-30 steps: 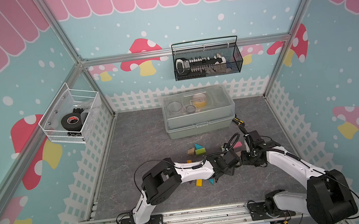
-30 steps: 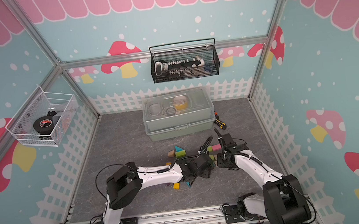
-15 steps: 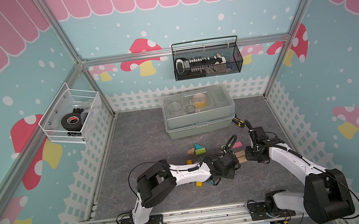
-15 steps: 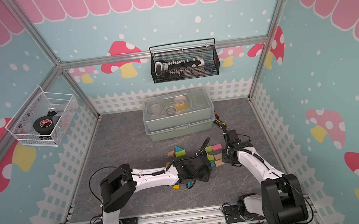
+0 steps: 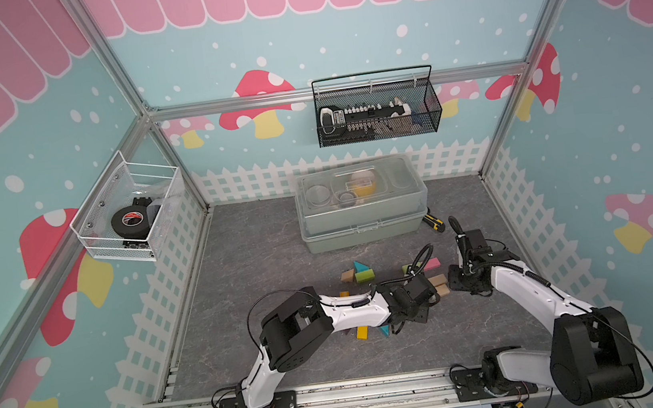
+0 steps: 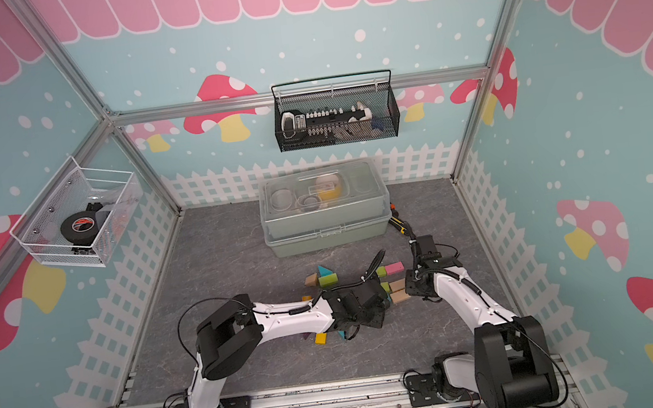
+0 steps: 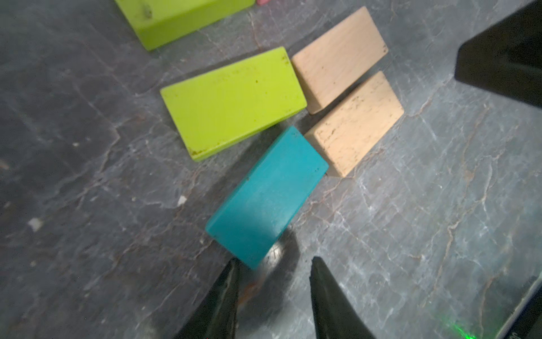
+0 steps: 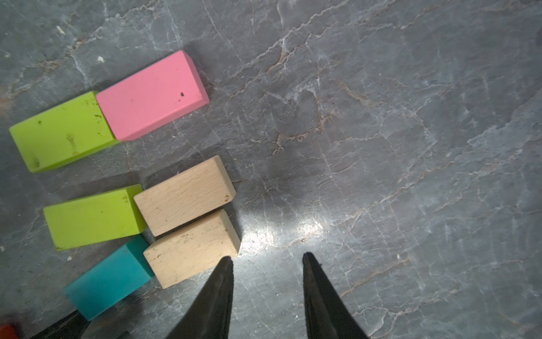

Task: Assemble a piece of candy with building blocks
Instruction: Assemble the building block at the center of the board.

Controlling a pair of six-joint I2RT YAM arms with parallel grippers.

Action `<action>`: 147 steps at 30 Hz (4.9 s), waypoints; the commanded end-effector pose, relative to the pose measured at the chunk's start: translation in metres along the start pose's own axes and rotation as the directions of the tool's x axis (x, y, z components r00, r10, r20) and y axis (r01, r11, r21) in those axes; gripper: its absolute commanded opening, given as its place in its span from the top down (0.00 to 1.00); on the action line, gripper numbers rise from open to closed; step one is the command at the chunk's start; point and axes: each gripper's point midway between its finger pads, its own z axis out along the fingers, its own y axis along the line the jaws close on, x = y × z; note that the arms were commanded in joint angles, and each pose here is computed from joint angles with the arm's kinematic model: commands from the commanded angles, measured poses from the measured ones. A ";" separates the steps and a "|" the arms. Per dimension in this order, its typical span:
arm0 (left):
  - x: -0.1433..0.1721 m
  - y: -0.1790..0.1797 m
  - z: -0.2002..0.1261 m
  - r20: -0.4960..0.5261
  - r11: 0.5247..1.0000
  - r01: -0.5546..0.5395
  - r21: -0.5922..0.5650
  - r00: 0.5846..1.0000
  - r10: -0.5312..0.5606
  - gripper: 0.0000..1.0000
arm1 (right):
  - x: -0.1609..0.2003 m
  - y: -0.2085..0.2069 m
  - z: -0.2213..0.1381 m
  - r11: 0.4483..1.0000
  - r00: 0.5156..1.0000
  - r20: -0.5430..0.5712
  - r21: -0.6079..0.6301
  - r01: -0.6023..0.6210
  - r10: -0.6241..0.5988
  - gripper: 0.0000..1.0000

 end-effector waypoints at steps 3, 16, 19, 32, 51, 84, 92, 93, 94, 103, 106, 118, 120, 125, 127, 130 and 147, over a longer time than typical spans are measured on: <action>-0.005 0.010 0.009 -0.004 0.998 -0.037 -0.045 0.999 0.036 0.60 | 0.001 0.000 0.002 1.000 1.000 -0.009 -0.011 -0.007 0.007 0.60; -0.012 0.016 0.013 -0.018 0.996 -0.071 -0.052 0.997 0.070 0.61 | 0.002 0.001 0.004 1.000 1.000 -0.016 -0.016 -0.010 0.009 0.61; -0.012 0.015 0.014 -0.021 0.997 -0.070 -0.045 0.997 0.069 0.61 | 0.004 0.001 0.005 1.000 1.000 -0.022 -0.019 -0.008 0.007 0.61; -0.021 0.010 -0.013 0.028 0.999 -0.047 -0.024 0.998 0.048 0.57 | 0.016 0.010 0.000 0.997 0.997 -0.068 -0.071 -0.031 0.026 0.59; -0.005 0.013 -0.006 0.021 0.995 -0.058 -0.080 0.998 0.059 0.51 | 0.045 0.018 0.006 0.999 0.990 -0.143 -0.040 -0.017 0.011 0.58; -0.006 0.031 0.027 0.003 0.976 -0.088 -0.198 0.996 0.090 0.50 | 0.053 0.025 0.040 0.998 0.980 -0.189 -0.036 0.050 -0.056 0.60; -0.010 0.035 0.027 0.003 0.976 -0.095 -0.198 0.995 0.097 0.50 | 0.053 0.028 0.044 0.998 0.977 -0.206 -0.047 0.049 -0.058 0.60; -0.010 0.035 0.027 0.001 0.975 -0.099 -0.198 0.995 0.101 0.50 | 0.054 0.028 0.045 0.998 0.976 -0.209 -0.047 0.051 -0.060 0.60; -0.011 0.035 0.027 0.002 0.975 -0.100 -0.198 0.995 0.103 0.50 | 0.053 0.029 0.045 0.997 0.976 -0.208 -0.049 0.052 -0.061 0.59; -0.018 0.037 0.030 0.004 0.976 -0.098 -0.195 0.995 0.101 0.50 | 0.053 0.030 0.045 0.997 0.975 -0.211 -0.057 0.060 -0.071 0.60; -0.019 0.037 0.031 0.004 0.976 -0.097 -0.194 0.995 0.100 0.50 | 0.052 0.030 0.045 0.996 0.975 -0.209 -0.058 0.061 -0.072 0.60; -0.025 0.038 0.032 0.005 0.973 -0.112 -0.200 0.993 0.116 0.50 | 0.046 0.031 0.043 0.996 0.976 -0.202 -0.052 0.073 -0.082 0.60; -0.026 0.038 0.032 0.006 0.973 -0.112 -0.202 0.993 0.116 0.50 | 0.044 0.032 0.044 0.996 0.976 -0.199 -0.052 0.076 -0.085 0.60; -0.025 0.037 0.034 0.000 0.974 -0.112 -0.197 0.993 0.114 0.50 | 0.040 0.033 0.044 0.995 0.976 -0.194 -0.053 0.085 -0.094 0.60; -0.026 0.037 0.035 0.001 0.974 -0.113 -0.197 0.993 0.116 0.50 | 0.039 0.033 0.044 0.995 0.977 -0.192 -0.055 0.088 -0.097 0.60; -0.028 0.037 0.034 0.003 0.973 -0.118 -0.197 0.993 0.121 0.50 | 0.038 0.034 0.043 0.994 0.977 -0.188 -0.055 0.093 -0.101 0.60; -0.029 0.036 0.028 0.006 0.976 -0.115 -0.187 0.993 0.118 0.49 | 0.036 0.035 0.037 0.993 0.981 -0.166 -0.070 0.090 -0.101 0.60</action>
